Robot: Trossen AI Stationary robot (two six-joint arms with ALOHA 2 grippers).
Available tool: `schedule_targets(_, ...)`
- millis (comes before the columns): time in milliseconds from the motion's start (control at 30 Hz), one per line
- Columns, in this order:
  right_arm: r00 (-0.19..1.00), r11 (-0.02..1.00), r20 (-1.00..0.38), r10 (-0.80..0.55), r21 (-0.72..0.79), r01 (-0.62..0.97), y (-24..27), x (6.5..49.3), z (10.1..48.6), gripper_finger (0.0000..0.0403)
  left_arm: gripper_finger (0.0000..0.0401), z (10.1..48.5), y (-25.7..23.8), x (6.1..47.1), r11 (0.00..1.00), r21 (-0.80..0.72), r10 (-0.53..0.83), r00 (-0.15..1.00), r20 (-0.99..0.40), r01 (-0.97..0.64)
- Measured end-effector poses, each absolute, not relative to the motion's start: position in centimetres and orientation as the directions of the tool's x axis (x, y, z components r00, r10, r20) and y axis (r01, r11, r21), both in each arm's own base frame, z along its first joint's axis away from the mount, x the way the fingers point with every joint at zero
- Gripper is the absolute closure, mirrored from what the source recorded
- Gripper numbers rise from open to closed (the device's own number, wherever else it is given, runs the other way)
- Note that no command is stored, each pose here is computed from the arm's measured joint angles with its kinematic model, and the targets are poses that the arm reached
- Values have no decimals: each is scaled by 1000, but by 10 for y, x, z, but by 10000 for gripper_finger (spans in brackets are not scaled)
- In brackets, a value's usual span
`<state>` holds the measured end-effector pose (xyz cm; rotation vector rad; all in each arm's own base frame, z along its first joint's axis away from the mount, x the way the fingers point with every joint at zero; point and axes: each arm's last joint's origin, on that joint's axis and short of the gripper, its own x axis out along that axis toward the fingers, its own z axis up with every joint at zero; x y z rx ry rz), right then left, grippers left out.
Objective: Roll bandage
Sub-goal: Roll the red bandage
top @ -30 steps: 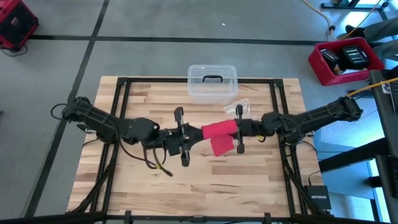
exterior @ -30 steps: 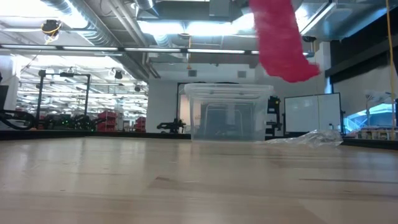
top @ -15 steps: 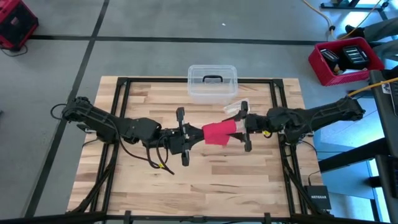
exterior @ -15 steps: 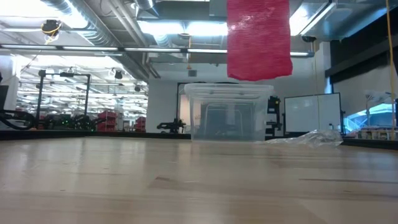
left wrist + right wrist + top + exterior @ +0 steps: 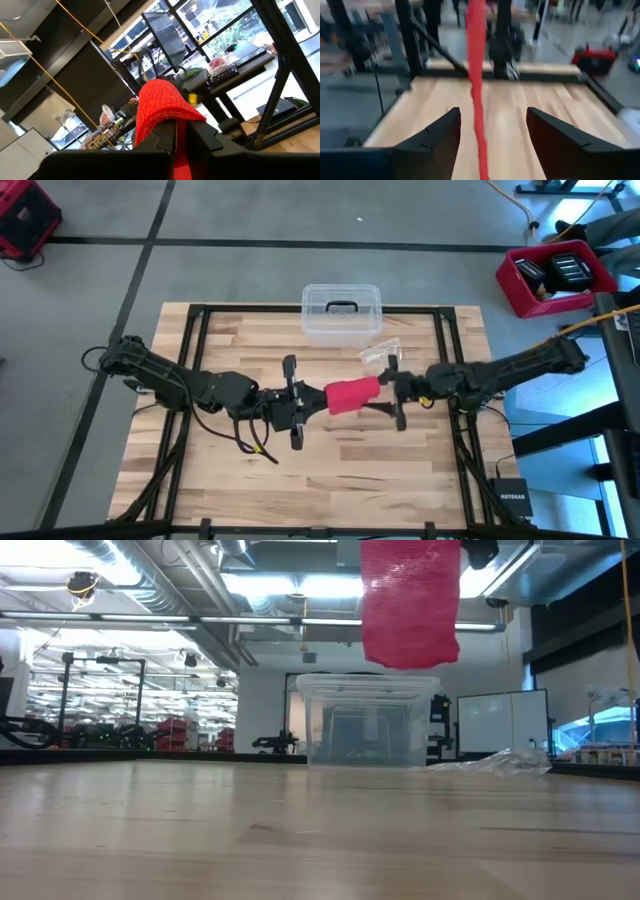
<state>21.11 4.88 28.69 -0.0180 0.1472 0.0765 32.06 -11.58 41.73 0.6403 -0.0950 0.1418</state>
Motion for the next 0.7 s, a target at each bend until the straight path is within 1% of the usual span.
schedule_targets(67, 994, 997, -86, 67, -18, -69, 50, 216, 271, 173, 384, 418, -116, 321, 793, 588, 103, 986, 133, -162)
schedule_targets(167, 998, 998, -32, 57, -11, -57, 51, 224, 255, 173, 384, 418, -116, 321, 795, 584, 103, 985, 135, -163)
schedule_targets(267, 997, 998, -50, 54, -36, -56, 54, 235, 245, 173, 384, 418, -116, 321, 798, 580, 103, 986, 135, -163)
schedule_targets(367, 995, 991, -70, 65, -117, -73, 57, 245, 243, 174, 384, 418, -116, 321, 798, 580, 103, 985, 136, -163)
schedule_targets(433, 996, 984, -57, 66, -162, -75, 58, 249, 248, 187, 384, 418, -116, 321, 798, 580, 103, 985, 135, -163)
schedule_targets(467, 996, 982, -51, 68, -175, -75, 58, 250, 250, 202, 384, 418, -116, 321, 798, 580, 103, 985, 135, -163)
schedule_targets(533, 996, 979, -45, 71, -187, -78, 59, 251, 253, 252, 384, 418, -116, 321, 794, 585, 103, 985, 135, -163)
schedule_targets(633, 994, 971, -65, 92, -214, -104, 60, 248, 252, 362, 384, 418, -116, 321, 793, 587, 103, 985, 138, -165)
schedule_targets(667, 992, 966, -70, 105, -230, -118, 63, 247, 252, 381, 384, 418, -116, 320, 794, 584, 104, 984, 142, -168)
schedule_targets(700, 991, 962, -68, 118, -240, -131, 67, 246, 253, 386, 384, 419, -115, 320, 794, 583, 107, 984, 144, -171)
